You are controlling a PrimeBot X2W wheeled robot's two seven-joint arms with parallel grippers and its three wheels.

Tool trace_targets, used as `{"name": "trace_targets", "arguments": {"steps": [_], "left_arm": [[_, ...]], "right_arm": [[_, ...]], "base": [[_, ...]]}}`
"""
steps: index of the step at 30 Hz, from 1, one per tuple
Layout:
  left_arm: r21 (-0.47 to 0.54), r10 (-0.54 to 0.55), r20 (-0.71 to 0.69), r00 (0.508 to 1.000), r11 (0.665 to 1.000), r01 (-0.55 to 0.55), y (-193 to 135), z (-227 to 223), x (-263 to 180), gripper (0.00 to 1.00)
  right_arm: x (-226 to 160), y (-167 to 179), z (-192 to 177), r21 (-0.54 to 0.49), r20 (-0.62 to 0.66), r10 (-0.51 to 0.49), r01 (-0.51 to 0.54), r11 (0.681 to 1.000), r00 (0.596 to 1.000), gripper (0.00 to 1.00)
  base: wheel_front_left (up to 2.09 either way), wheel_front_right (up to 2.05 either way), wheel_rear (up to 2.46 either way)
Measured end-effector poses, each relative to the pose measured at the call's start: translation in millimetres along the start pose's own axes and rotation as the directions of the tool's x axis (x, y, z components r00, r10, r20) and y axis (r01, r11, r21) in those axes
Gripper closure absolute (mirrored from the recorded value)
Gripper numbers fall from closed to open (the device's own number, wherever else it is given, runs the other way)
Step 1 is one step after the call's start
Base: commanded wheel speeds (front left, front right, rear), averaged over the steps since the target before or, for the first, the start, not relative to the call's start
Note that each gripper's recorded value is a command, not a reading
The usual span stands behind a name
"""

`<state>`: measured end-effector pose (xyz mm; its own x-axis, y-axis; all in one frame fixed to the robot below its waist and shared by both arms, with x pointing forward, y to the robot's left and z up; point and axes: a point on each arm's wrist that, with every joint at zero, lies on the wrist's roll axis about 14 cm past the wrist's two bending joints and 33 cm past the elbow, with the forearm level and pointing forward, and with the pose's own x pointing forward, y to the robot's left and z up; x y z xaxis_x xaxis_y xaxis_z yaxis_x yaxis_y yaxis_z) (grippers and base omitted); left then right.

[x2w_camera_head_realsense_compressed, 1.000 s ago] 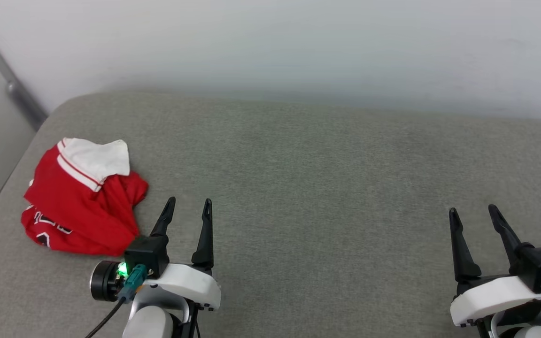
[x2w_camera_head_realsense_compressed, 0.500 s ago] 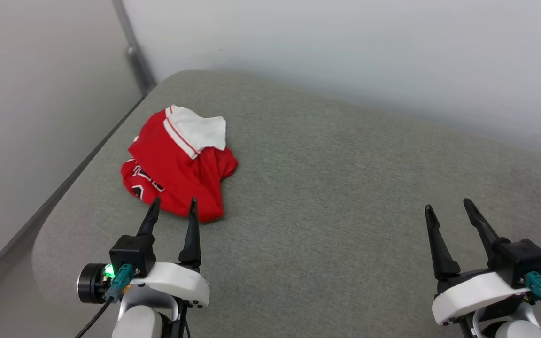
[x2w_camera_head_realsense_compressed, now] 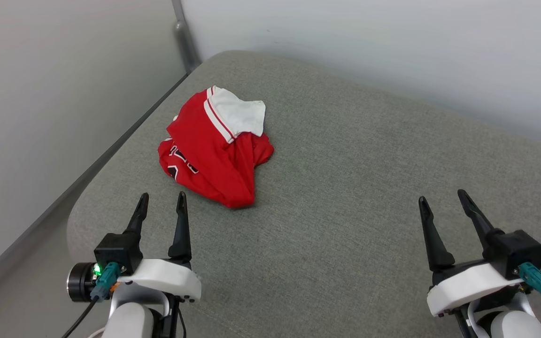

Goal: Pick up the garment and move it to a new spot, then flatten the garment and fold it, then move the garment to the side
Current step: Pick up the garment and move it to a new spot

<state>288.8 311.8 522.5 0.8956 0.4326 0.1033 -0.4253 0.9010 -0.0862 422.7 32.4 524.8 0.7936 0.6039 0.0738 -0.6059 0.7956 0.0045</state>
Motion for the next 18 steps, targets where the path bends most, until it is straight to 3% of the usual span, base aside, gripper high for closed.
{"name": "trace_targets", "arguments": {"steps": [6,11,14,18], "left_arm": [[-0.017,-0.021,0.022,1.000,1.000,0.022,-5.4,8.3,21.9,0.00],[0.001,-0.071,0.053,0.996,0.997,0.071,-10.8,26.5,65.0,0.00],[0.023,-0.094,-0.007,0.996,0.995,0.094,-12.1,30.1,98.7,0.00],[0.013,-0.118,-0.193,0.974,0.992,0.122,-14.6,14.8,140.5,0.00]], "right_arm": [[8.3,-2.2,-4.2,-0.002,-0.008,0.004,-0.004,1.000,1.000,0.00],[15.6,-10.7,-5.5,0.001,-0.005,-0.008,0.008,1.000,1.000,0.00],[20.6,-18.9,-8.6,0.002,-0.004,-0.023,0.023,1.000,1.000,0.00],[27.1,-35.4,-17.4,0.014,-0.010,-0.055,0.055,0.998,0.998,0.00]], "base": [[0.00,0.00,0.00],[0.00,0.00,0.00],[0.00,0.00,0.00],[0.00,0.00,0.00]]}}
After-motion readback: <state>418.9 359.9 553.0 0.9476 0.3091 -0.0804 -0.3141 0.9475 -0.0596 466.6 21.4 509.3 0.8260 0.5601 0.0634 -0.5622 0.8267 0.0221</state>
